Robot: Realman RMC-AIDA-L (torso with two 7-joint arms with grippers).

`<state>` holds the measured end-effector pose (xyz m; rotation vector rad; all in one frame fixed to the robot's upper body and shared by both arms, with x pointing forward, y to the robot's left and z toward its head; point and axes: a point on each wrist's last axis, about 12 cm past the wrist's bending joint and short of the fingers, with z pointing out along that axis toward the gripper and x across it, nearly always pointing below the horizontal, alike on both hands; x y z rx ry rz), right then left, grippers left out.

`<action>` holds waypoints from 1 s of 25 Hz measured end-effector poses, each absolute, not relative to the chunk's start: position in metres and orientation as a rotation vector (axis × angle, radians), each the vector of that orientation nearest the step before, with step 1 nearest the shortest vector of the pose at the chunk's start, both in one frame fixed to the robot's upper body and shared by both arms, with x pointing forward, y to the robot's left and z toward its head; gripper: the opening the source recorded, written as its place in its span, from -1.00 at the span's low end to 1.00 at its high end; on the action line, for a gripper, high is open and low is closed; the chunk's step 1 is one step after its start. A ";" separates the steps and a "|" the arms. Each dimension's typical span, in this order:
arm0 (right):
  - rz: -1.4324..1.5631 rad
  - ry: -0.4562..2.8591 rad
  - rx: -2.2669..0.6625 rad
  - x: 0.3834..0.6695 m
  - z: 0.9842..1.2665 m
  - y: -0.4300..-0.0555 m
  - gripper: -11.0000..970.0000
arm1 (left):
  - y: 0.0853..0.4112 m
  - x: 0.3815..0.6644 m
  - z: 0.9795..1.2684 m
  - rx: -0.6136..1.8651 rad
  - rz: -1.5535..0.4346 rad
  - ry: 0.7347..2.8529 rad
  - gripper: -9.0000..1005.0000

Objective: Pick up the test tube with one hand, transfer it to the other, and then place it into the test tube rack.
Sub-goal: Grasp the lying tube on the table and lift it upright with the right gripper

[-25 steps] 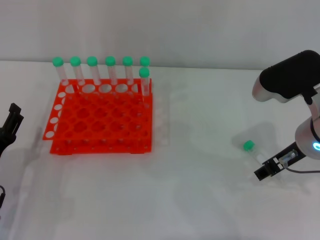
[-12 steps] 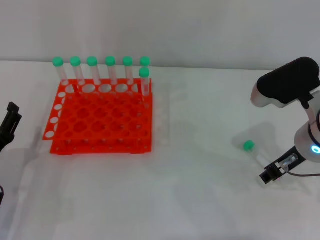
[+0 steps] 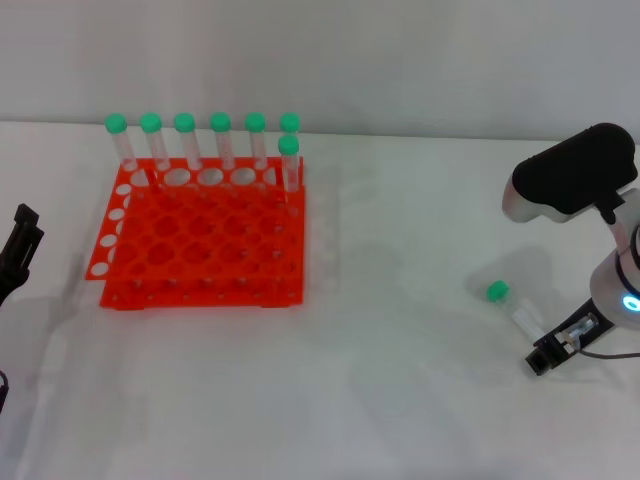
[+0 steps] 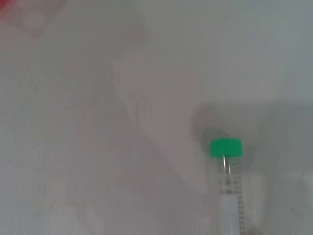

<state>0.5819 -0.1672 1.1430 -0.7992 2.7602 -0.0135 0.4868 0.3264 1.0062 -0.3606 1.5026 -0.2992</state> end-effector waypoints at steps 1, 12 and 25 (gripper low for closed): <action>-0.018 2.768 -0.803 0.583 1.141 -0.167 0.06 | 0.326 0.487 1.006 -0.361 -0.300 1.503 0.74; 0.003 2.780 -0.836 0.589 1.137 -0.165 0.01 | 0.328 0.482 1.005 -0.369 -0.294 1.498 0.74; 0.014 2.772 -0.823 0.594 1.139 -0.172 -0.50 | 0.328 0.480 1.006 -0.363 -0.297 1.481 0.74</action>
